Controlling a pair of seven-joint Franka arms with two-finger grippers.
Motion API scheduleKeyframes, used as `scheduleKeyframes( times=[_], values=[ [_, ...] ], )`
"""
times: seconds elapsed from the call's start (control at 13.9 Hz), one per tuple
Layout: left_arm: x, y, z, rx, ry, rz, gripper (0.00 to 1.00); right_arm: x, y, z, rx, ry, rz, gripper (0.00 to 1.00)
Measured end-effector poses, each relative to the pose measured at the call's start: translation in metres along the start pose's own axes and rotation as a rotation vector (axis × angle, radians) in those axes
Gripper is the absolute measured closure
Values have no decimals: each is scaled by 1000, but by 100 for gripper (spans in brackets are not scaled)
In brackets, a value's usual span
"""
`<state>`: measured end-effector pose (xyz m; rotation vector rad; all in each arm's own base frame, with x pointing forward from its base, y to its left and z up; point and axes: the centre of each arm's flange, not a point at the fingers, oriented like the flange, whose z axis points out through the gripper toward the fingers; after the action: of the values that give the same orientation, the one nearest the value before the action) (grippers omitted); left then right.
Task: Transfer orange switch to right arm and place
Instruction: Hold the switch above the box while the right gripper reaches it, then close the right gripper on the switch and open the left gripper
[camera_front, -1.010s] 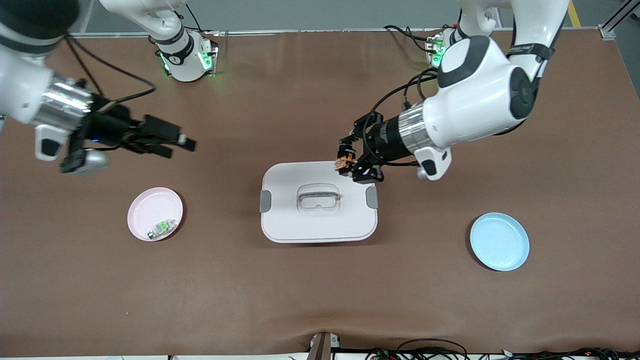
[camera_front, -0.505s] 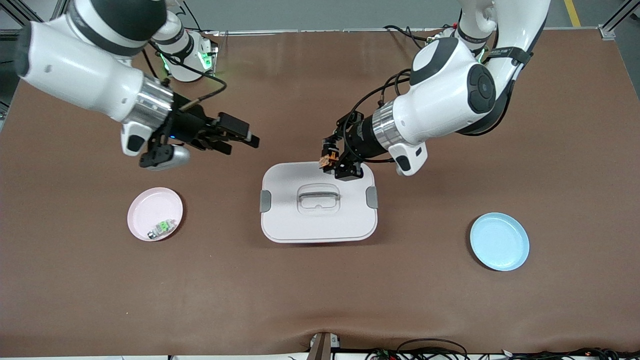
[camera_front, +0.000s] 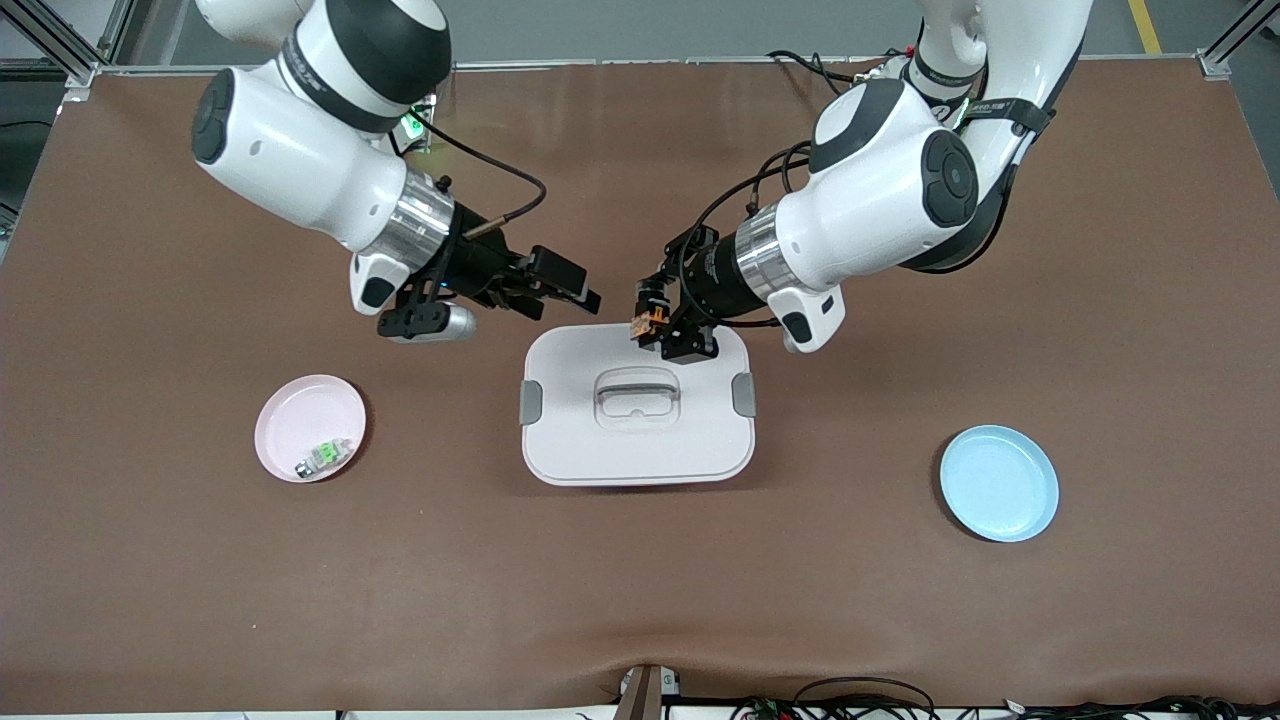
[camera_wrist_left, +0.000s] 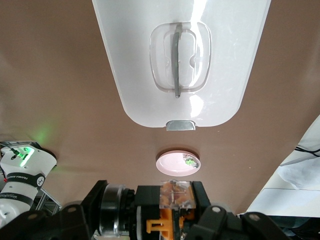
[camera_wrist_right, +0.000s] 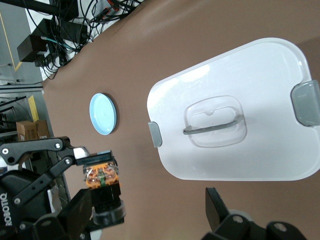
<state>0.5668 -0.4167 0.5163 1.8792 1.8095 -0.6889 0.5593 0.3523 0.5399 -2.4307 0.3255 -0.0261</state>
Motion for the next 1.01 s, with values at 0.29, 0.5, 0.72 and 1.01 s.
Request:
scheduleKeyframes(
  times=[0.29,0.5,0.72,1.01],
  values=[
    [-8,-5,6,-7,-5,13,28,-9,-13,16,27,36,34,0],
    [-10,-6,8,-8,-1,13,28,-18,-20,38,37,52,46,0],
    [-6,-4,8,-12,8,9,28,-18,-19,47,41,64,46,0],
    [-7,-4,8,-14,8,11,28,-19,-18,58,38,66,45,0]
  ],
)
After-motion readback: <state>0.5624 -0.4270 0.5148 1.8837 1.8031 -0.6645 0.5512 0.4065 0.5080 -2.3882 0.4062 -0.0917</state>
